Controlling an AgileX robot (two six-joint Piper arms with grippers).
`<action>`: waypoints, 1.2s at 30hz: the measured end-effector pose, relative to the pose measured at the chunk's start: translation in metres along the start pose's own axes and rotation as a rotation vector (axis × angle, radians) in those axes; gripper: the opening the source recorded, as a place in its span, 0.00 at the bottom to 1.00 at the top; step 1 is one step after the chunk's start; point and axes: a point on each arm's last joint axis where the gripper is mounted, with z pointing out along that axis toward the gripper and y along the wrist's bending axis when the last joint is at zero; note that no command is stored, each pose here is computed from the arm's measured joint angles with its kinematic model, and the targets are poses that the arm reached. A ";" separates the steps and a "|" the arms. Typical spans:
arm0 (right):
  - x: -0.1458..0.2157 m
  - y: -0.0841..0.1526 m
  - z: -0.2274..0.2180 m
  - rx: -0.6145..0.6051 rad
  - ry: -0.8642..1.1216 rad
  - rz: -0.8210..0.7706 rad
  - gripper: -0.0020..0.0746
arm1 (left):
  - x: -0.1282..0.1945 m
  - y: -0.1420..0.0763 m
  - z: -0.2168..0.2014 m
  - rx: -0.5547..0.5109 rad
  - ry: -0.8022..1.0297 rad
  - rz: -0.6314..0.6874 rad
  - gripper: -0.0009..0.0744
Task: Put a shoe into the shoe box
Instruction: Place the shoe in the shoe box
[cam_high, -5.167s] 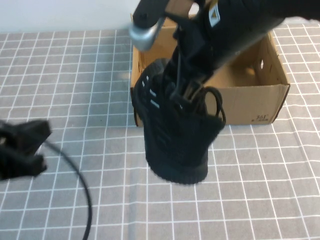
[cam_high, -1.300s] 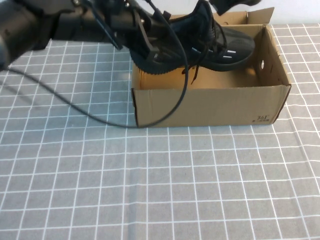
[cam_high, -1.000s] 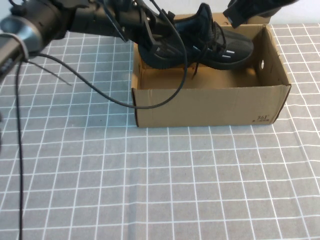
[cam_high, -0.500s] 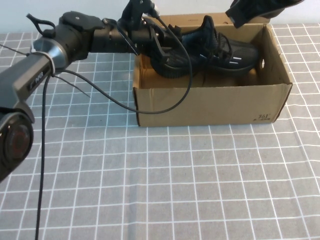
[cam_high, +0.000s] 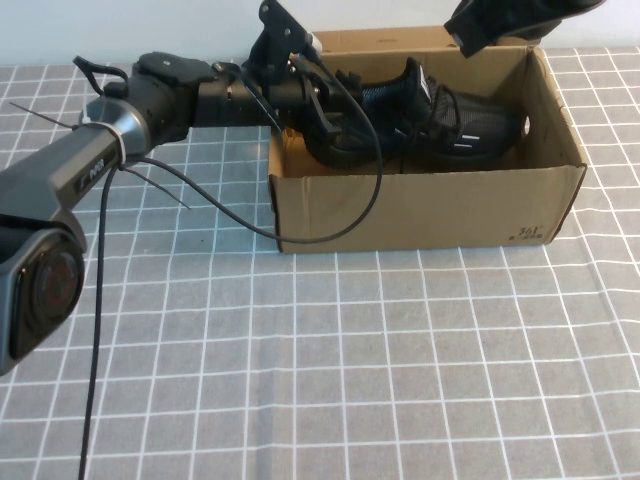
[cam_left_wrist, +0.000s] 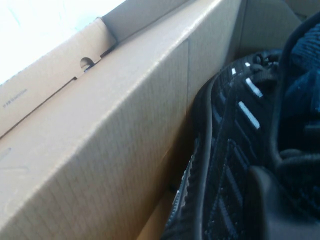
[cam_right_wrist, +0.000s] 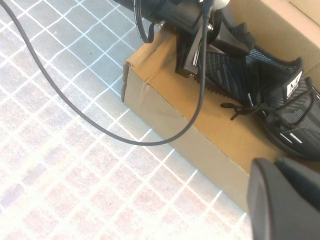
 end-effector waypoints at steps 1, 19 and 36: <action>0.000 0.000 0.000 -0.002 0.000 0.001 0.01 | 0.000 0.000 0.000 0.000 0.000 0.000 0.03; 0.000 0.001 0.000 -0.016 -0.003 0.007 0.01 | 0.000 -0.002 0.000 0.019 0.000 -0.046 0.03; -0.001 0.004 0.000 -0.042 -0.007 0.015 0.01 | -0.002 0.009 -0.001 -0.090 -0.010 -0.078 0.48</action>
